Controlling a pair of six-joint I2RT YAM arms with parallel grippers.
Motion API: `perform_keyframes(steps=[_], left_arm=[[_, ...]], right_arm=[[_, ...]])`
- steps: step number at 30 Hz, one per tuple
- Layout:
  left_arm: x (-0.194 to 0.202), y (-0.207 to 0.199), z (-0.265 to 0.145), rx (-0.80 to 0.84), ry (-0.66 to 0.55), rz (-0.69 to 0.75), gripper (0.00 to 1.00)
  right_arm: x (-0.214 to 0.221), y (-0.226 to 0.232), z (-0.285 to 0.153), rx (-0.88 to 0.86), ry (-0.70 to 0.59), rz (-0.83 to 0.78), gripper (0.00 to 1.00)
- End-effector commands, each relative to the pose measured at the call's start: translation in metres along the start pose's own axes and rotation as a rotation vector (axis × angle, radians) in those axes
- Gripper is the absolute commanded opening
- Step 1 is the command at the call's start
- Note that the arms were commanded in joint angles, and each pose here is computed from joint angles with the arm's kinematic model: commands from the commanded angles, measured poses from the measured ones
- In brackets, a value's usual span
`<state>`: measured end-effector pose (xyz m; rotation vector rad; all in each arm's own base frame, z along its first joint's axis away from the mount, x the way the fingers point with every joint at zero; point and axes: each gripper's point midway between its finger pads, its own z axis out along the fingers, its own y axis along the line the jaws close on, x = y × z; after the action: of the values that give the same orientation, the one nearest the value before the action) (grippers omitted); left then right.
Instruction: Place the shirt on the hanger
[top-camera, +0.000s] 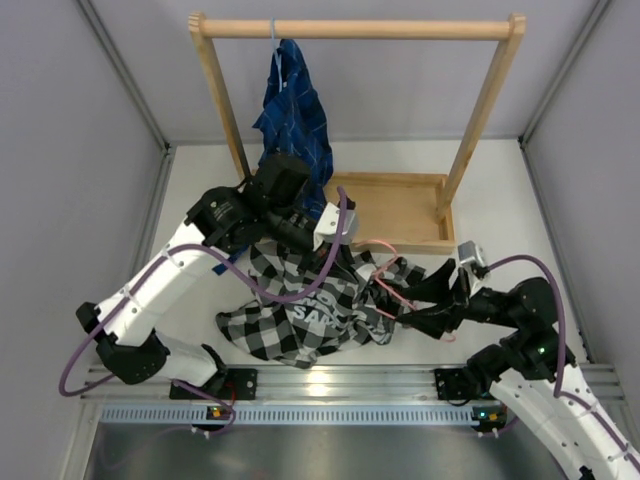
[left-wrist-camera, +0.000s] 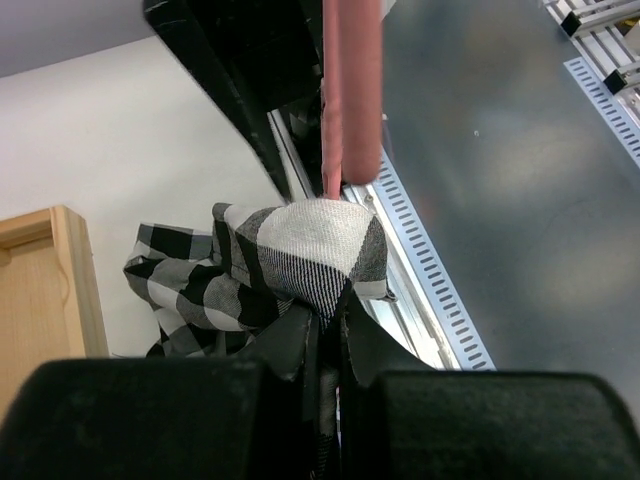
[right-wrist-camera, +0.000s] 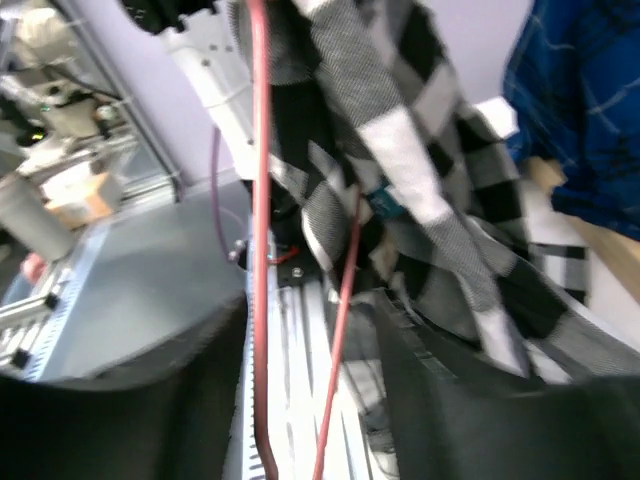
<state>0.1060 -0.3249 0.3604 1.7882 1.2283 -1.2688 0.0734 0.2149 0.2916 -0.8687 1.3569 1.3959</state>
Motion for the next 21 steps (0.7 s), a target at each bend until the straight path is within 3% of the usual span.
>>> perform_keyframes(steps=[1, 2, 3, 5, 8, 12, 14, 16, 17, 18, 21], left_arm=[[-0.021, -0.013, -0.016, -0.061, -0.044, 0.052, 0.00], [-0.020, -0.010, -0.020, -0.111, -0.037, 0.034, 0.00], [-0.025, -0.003, -0.022, -0.169, -0.055, 0.004, 0.00], [-0.008, 0.020, -0.028, -0.328, -0.022, -0.059, 0.00], [-0.009, 0.037, -0.051, -0.565, -0.086, -0.088, 0.00], [-0.014, 0.049, -0.075, -0.767, -0.226, -0.185, 0.00], [-0.027, 0.046, -0.087, -0.815, -0.324, -0.183, 0.00], [-0.024, 0.043, -0.085, -0.810, -0.371, -0.220, 0.00], [-0.026, 0.038, -0.088, -0.810, -0.395, -0.220, 0.00], [-0.021, 0.036, -0.083, -0.796, -0.401, -0.251, 0.00], [-0.021, 0.031, -0.081, -0.768, -0.421, -0.266, 0.00]], right_arm=[[-0.026, -0.003, -0.006, 0.104, -0.029, -0.103, 0.55], [-0.027, -0.007, -0.010, 0.149, -0.030, -0.128, 0.72], [-0.024, -0.018, -0.017, 0.241, -0.021, -0.100, 0.78], [-0.023, -0.026, -0.027, 0.328, -0.024, -0.095, 0.83], [-0.024, -0.038, -0.048, 0.491, -0.066, -0.054, 0.87], [-0.012, -0.072, -0.069, 0.728, -0.132, 0.133, 0.86], [-0.003, -0.079, -0.065, 0.744, -0.171, 0.264, 0.82], [0.014, -0.086, -0.056, 0.723, -0.195, 0.409, 0.78], [0.007, -0.080, -0.047, 0.656, -0.237, 0.419, 0.73], [0.021, -0.087, -0.042, 0.639, -0.232, 0.467, 0.71], [0.012, -0.082, -0.025, 0.511, -0.307, 0.526, 0.66]])
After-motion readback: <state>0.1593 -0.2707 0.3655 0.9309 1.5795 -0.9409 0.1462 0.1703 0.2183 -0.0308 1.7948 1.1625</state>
